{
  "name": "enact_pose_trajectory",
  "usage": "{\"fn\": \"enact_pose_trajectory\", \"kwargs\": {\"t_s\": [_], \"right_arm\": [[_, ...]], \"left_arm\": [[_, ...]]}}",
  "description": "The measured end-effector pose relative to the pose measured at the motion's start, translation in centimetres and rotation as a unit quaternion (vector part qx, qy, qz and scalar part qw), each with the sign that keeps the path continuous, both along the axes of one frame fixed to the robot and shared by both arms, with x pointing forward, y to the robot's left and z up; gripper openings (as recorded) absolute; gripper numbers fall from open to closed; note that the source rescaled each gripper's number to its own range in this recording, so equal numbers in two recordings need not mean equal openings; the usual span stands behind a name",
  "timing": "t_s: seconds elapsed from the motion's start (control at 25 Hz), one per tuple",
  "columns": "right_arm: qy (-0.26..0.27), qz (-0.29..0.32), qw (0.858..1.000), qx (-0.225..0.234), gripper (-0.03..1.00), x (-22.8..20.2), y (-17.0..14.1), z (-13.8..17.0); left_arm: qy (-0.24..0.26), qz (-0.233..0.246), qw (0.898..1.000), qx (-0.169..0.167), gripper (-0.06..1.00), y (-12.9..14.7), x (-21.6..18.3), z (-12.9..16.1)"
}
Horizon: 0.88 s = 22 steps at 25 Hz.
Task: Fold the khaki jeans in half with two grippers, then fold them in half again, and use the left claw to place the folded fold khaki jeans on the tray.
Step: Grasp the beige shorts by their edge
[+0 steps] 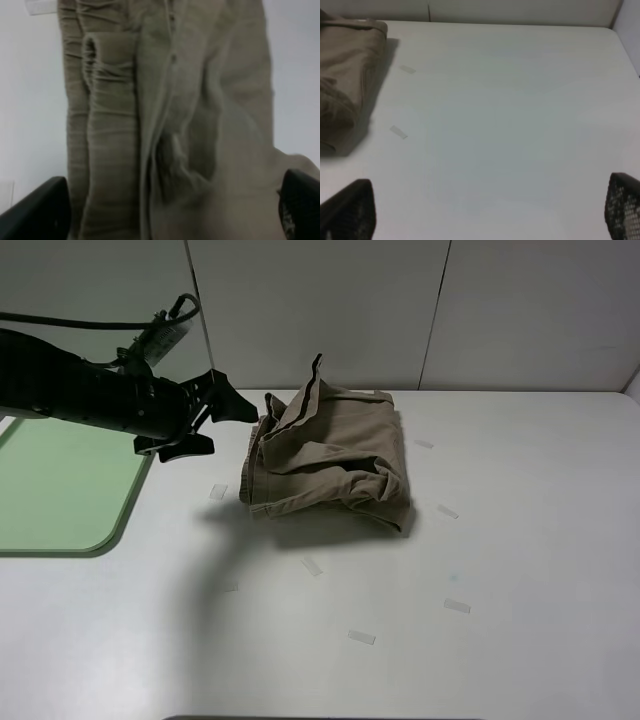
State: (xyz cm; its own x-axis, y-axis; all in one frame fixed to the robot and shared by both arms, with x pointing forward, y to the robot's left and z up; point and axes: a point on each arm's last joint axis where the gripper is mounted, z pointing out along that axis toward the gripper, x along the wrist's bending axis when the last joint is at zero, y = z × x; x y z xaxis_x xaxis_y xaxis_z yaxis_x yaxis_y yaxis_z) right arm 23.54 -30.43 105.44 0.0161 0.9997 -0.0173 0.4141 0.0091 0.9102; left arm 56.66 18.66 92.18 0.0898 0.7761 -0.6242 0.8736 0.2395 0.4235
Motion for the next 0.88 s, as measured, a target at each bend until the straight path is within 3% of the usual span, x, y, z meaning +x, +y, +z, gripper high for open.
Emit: {"fn": "enact_pose_trajectory", "kwargs": {"t_s": [0.52,0.72,0.88], "right_arm": [[0.0,0.0,1.0,0.0,1.0,0.0,0.0,0.0],[0.0,0.0,1.0,0.0,1.0,0.0,0.0,0.0],[0.0,0.0,1.0,0.0,1.0,0.0,0.0,0.0]], "left_arm": [[0.005,-0.035,0.999,-0.026,0.82,-2.7,4.5,-2.8],[0.013,-0.04,0.999,-0.026,0.82,-3.0,4.6,-3.6],[0.022,-0.063,0.998,-0.006,0.82,-3.0,4.3,-4.3]]}}
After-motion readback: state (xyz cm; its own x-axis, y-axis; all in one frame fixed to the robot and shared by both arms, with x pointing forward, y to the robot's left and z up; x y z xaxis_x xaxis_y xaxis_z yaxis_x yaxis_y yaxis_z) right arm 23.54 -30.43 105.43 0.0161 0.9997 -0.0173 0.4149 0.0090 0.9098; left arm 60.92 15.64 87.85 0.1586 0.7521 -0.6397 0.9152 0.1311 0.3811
